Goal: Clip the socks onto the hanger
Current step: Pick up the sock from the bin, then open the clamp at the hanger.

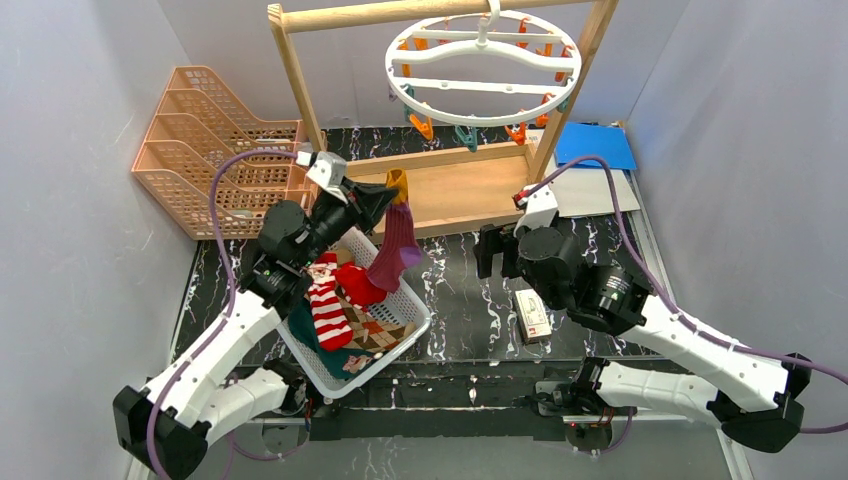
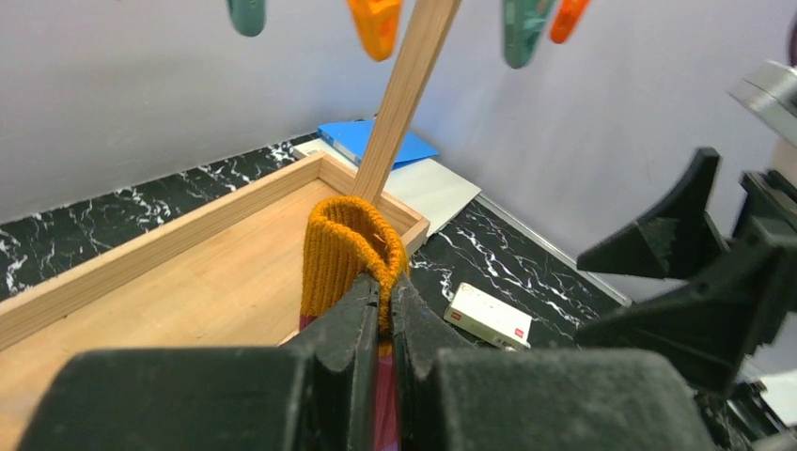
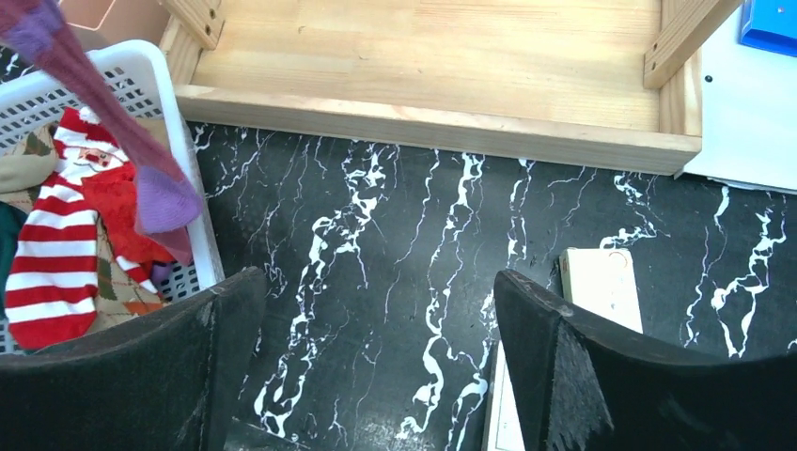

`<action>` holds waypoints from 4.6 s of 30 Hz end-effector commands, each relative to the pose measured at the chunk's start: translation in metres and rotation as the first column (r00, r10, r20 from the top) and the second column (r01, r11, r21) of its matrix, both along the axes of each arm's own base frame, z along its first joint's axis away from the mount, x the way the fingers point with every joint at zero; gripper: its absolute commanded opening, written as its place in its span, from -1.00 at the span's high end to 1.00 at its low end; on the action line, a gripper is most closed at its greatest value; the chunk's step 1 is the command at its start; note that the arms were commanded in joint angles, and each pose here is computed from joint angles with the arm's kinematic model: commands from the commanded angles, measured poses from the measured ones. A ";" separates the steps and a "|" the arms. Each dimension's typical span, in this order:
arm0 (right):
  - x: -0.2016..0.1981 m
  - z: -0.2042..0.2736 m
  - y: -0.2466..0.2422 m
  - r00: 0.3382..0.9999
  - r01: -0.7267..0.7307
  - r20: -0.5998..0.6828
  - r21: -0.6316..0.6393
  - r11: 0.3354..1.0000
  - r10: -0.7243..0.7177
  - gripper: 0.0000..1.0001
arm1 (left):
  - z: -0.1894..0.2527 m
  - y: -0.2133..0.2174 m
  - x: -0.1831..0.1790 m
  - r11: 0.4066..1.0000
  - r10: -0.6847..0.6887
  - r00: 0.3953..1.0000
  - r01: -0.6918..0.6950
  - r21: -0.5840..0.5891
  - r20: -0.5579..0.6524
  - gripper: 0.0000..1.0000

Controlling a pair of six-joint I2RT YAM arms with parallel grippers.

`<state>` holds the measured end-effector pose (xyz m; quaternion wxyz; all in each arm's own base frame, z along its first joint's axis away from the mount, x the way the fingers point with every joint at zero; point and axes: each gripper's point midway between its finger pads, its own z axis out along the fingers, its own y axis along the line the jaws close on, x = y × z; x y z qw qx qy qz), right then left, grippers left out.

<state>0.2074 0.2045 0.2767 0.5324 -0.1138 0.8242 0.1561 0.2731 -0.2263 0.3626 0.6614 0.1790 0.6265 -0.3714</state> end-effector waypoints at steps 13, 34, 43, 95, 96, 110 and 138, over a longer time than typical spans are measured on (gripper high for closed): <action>0.118 0.046 -0.084 0.946 0.325 -0.042 0.122 0.938 -0.322 -0.97 | 0.059 -0.041 0.016 0.980 -0.155 0.988 0.157 -0.118 0.026 1.00; 0.093 0.156 -0.100 0.955 0.096 0.236 0.326 0.940 -0.180 -0.88 | 0.020 -0.070 0.037 0.990 -0.141 0.990 0.140 -0.025 -0.026 1.00; 0.059 0.185 -0.047 0.893 -0.232 0.439 0.267 0.935 0.097 -0.75 | 0.025 -0.082 0.015 0.959 -0.280 0.952 0.274 0.069 0.125 1.00; 0.107 0.203 -0.014 0.826 -0.190 0.556 0.125 0.974 0.090 -0.36 | 0.000 -0.079 -0.017 0.942 -0.336 0.937 0.335 0.023 0.100 1.00; 0.107 0.204 -0.014 0.825 -0.193 0.557 0.125 0.973 0.092 -0.36 | 0.000 -0.079 -0.017 0.942 -0.337 0.936 0.336 0.023 0.100 1.00; 0.111 0.208 -0.009 0.827 -0.201 0.554 0.136 0.970 0.093 -0.32 | 0.000 -0.081 -0.017 0.940 -0.340 0.935 0.339 0.027 0.104 1.00; 0.113 0.216 -0.006 0.830 -0.212 0.552 0.184 0.960 0.078 0.81 | 0.026 -0.095 -0.015 0.931 -0.359 0.922 0.365 -0.016 0.147 1.00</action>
